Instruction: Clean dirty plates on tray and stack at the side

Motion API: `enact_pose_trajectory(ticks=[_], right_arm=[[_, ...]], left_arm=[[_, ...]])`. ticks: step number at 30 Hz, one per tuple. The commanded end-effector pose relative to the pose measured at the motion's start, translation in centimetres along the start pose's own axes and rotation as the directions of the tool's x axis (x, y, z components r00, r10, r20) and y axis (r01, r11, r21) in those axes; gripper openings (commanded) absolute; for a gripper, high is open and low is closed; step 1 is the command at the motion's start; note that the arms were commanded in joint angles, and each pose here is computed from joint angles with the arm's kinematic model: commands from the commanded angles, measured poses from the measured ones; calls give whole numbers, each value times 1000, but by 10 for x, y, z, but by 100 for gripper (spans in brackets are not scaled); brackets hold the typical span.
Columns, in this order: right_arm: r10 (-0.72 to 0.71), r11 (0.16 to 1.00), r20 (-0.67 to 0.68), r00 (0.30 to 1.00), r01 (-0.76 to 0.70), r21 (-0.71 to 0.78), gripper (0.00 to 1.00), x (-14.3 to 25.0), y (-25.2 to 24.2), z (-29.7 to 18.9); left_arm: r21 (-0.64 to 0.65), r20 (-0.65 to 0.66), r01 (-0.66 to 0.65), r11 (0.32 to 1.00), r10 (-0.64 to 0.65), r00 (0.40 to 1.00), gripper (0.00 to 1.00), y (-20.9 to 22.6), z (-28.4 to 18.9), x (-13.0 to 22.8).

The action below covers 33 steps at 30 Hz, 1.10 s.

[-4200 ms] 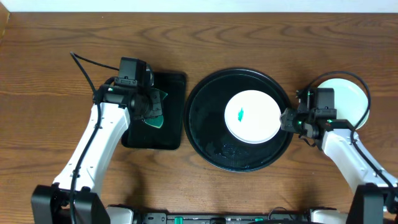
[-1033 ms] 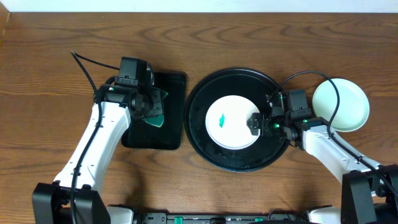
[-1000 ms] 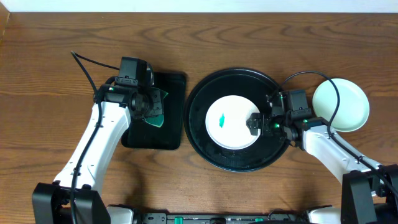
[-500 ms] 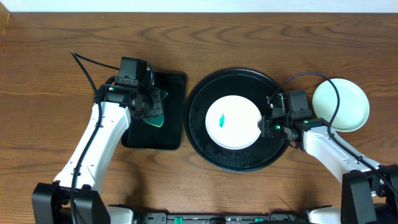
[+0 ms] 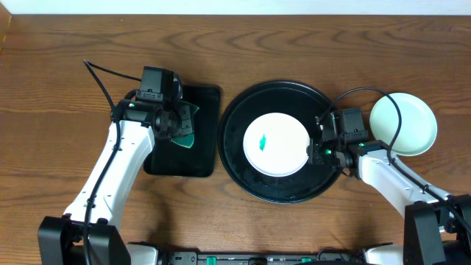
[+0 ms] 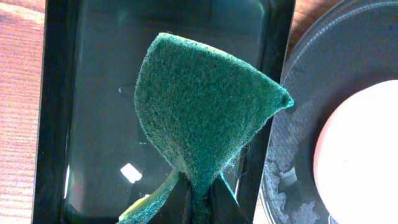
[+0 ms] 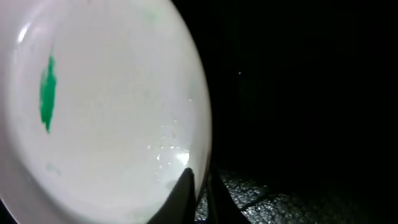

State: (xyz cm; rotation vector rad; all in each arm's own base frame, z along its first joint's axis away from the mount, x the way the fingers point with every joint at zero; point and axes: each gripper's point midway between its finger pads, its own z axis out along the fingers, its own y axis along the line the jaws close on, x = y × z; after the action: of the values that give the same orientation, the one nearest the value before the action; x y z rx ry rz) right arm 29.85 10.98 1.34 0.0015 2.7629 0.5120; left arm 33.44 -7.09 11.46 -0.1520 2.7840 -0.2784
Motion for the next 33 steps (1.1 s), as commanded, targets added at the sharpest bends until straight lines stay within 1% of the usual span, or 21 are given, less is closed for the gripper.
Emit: enact_pose_trajectory(ticks=[1,4,11,17,20,22,23,28,33], right_arm=[[28,1000,-18,999,-28,3,1,7,0,3],[49,999,-27,998,-50,-22,1,9,4,3],[63,998,-34,997,-64,-20,1,10,4,3],[220,975,-64,973,-220,0,1,20,1,3],[220,975,-57,974,-221,2,1,19,0,4],[215,977,-36,976,-215,6,27,14,-1,4],[207,978,-22,978,-207,4,31,11,-1,4],[194,981,20,981,-195,19,30,2,-4,4],[172,982,45,984,-175,67,21,1,-7,6]], left_arm=[[-11,-4,8,1000,-8,1000,8,2,2,2],[-11,-4,8,1000,-8,1000,8,2,2,2],[-11,-5,8,1000,-8,1000,8,2,2,2],[-12,-9,9,1000,-9,1000,8,2,2,3],[-12,-8,9,1000,-9,1000,8,2,2,3],[-12,-8,9,1000,-9,1000,8,2,2,3],[-12,-7,9,1000,-9,1000,8,2,2,3],[-11,-4,9,1000,-9,1000,8,2,2,2],[-11,-5,9,1000,-9,1000,8,2,2,2]])
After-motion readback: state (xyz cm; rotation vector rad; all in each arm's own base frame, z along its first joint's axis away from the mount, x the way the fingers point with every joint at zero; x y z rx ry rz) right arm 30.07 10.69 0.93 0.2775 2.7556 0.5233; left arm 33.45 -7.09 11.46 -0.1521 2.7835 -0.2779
